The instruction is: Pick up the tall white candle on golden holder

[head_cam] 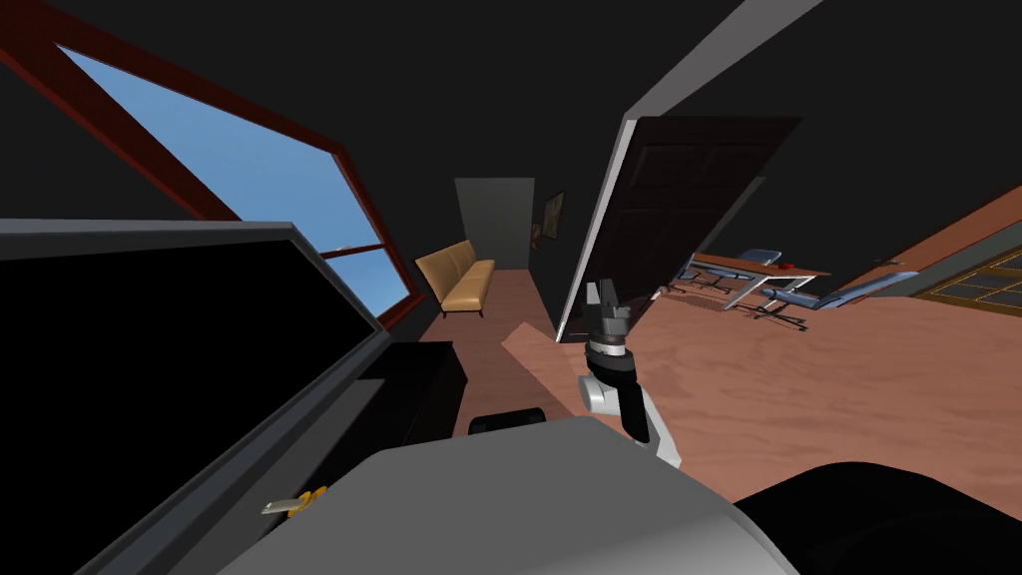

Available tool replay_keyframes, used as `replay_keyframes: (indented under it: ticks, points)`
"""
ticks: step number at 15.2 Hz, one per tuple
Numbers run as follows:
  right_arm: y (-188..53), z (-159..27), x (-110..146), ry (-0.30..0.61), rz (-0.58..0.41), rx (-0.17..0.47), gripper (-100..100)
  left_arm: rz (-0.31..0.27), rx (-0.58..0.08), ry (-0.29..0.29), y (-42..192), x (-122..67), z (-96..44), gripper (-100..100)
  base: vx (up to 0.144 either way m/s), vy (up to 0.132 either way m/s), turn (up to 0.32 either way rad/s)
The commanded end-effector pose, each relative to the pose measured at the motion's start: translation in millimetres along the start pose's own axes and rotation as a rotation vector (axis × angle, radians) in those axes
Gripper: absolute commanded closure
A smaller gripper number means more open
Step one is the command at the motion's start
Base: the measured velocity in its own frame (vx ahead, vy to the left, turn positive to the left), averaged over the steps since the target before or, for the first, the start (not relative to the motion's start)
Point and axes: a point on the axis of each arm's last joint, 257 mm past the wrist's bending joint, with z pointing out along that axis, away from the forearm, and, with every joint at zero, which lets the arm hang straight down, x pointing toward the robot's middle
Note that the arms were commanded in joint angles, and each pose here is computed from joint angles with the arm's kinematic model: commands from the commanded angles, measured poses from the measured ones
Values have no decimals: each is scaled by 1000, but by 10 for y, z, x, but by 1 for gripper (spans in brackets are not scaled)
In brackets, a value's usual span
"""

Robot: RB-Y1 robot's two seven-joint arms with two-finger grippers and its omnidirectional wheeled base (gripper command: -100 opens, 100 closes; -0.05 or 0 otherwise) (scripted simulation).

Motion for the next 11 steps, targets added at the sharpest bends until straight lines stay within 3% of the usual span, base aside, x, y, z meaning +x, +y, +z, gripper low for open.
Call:
replay_keyframes:
  ticks: [1, 2, 5, 8, 10, 11]
  points:
    - [0, 0, 0, 0, 0, 0, 0, 17, -63, -9, 272, -90, -97, -100, 60, -15, -65]
    - [0, 0, 0, 0, 0, 0, 0, 31, -117, -18, 513, -203, -191, -100, 61, -12, -80]
    - [0, 0, 0, 0, 0, 0, 0, 31, -118, -18, 519, -206, -193, -100, 32, -5, -36]
    - [0, 0, 0, 0, 0, 0, 0, 56, -218, -40, 944, -442, -404, -100, 26, -6, -83]
    - [0, 0, 0, 0, 0, 0, 0, 56, -218, -40, 944, -442, -404, -100, 37, -3, -45]
    - [0, 0, 0, 0, 0, 0, 0, 68, -261, -51, 1122, -557, -511, -100, 39, -5, -45]
